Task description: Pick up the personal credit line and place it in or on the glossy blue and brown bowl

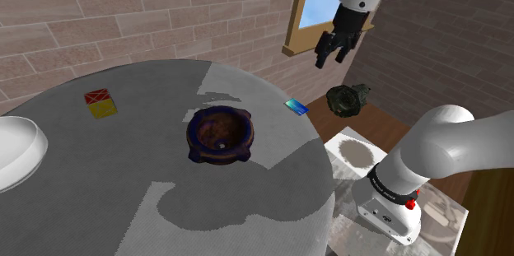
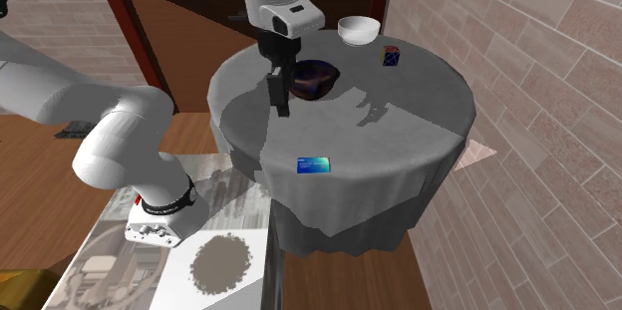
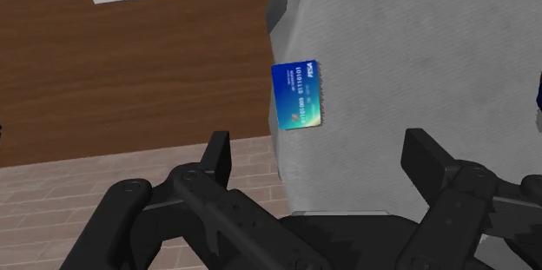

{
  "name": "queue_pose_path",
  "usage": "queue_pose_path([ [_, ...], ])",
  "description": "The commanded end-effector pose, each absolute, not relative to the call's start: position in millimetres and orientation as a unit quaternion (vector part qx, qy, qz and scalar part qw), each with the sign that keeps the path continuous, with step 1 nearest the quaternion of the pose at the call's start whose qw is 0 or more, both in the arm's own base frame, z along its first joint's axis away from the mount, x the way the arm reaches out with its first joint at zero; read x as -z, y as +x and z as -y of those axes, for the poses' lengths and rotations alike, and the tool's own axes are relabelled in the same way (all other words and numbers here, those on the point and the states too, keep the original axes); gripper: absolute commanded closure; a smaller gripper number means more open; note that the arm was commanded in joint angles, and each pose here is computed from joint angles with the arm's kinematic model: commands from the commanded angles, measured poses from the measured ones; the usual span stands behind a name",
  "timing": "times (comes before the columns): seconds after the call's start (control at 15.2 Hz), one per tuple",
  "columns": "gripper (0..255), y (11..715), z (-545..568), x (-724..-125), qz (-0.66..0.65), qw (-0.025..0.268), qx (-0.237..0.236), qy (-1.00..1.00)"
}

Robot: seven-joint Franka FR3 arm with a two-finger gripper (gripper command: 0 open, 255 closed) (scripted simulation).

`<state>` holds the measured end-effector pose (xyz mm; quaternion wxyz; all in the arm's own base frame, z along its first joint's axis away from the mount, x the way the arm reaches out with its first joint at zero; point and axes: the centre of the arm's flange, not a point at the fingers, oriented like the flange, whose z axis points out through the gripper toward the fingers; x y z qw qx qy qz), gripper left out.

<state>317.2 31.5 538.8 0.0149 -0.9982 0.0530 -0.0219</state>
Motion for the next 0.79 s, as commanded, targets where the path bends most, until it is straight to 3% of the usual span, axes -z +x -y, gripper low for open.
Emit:
queue_pose_path([
  [0.0,0,327.7,-33.9,-515.7,-0.046,0.011,0.031,-0.998],
  [0.73,0,386.3,-45.8,-387.5,-0.010,-0.012,0.069,-0.997],
])
